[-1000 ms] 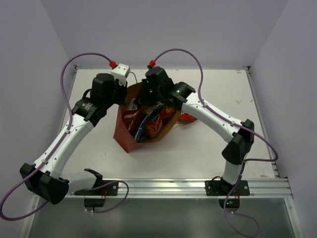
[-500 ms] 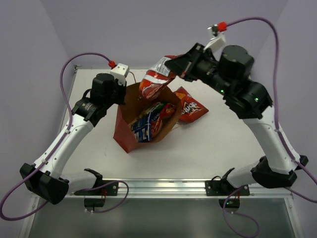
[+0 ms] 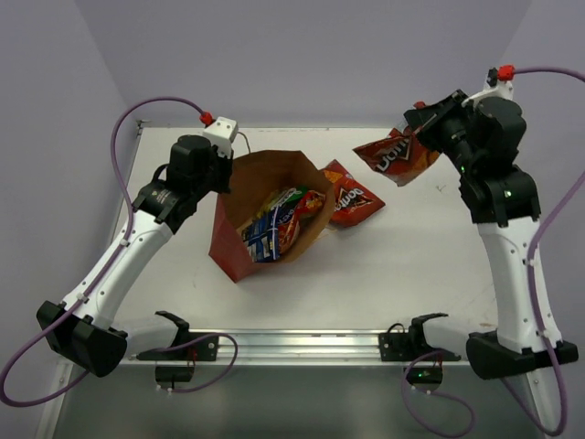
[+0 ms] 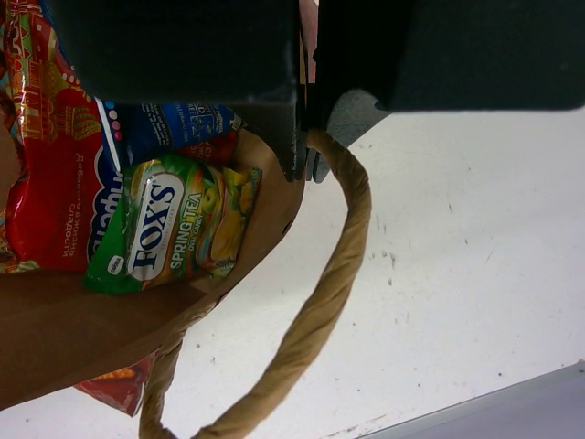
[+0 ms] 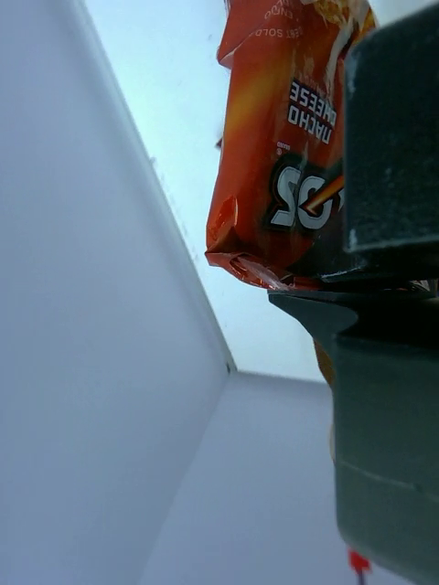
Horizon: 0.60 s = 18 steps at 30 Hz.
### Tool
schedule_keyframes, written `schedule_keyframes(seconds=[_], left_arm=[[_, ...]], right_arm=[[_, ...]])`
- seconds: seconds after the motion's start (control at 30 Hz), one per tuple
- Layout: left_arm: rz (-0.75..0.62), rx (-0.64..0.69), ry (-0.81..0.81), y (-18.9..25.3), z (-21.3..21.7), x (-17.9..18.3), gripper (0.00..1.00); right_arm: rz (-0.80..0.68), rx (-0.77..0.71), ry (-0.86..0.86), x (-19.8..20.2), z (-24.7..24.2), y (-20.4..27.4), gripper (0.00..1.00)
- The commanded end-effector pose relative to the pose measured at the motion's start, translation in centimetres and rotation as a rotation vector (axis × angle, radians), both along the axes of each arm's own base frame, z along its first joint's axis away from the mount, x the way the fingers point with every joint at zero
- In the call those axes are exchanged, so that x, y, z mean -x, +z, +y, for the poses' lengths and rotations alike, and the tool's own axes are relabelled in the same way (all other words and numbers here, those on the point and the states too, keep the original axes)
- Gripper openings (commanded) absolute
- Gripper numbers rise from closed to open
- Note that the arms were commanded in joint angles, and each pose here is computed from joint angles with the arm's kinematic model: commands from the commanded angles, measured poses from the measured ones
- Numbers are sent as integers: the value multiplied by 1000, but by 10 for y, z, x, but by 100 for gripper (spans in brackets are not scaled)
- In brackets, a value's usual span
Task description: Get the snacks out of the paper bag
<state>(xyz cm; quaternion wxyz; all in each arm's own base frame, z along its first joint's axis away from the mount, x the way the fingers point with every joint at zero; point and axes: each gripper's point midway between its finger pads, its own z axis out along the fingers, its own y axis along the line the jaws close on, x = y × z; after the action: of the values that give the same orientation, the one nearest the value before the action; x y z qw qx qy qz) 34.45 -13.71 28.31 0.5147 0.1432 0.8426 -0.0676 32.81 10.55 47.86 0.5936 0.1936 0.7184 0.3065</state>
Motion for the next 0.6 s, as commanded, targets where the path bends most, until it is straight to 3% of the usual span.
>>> schedule_keyframes(seconds=[0.0, 0.1, 0.2, 0.33, 0.47, 0.57], left_arm=[[-90, 38, 38, 28, 5, -7, 0], [-81, 36, 39, 25, 5, -7, 0], [-75, 31, 46, 24, 6, -8, 0], [-64, 28, 51, 23, 5, -10, 0], [-62, 30, 57, 23, 6, -10, 0], [-55, 26, 59, 21, 6, -10, 0]], right_arm=[[124, 8, -41, -57, -21, -54, 0], [208, -6, -41, -112, -30, -93, 0], [194, -21, -6, -172, -30, -96, 0], [155, -33, 53, -225, -23, -106, 0], [131, -89, 122, -243, -30, -144, 0], [286, -112, 87, -236, -47, -231, 0]])
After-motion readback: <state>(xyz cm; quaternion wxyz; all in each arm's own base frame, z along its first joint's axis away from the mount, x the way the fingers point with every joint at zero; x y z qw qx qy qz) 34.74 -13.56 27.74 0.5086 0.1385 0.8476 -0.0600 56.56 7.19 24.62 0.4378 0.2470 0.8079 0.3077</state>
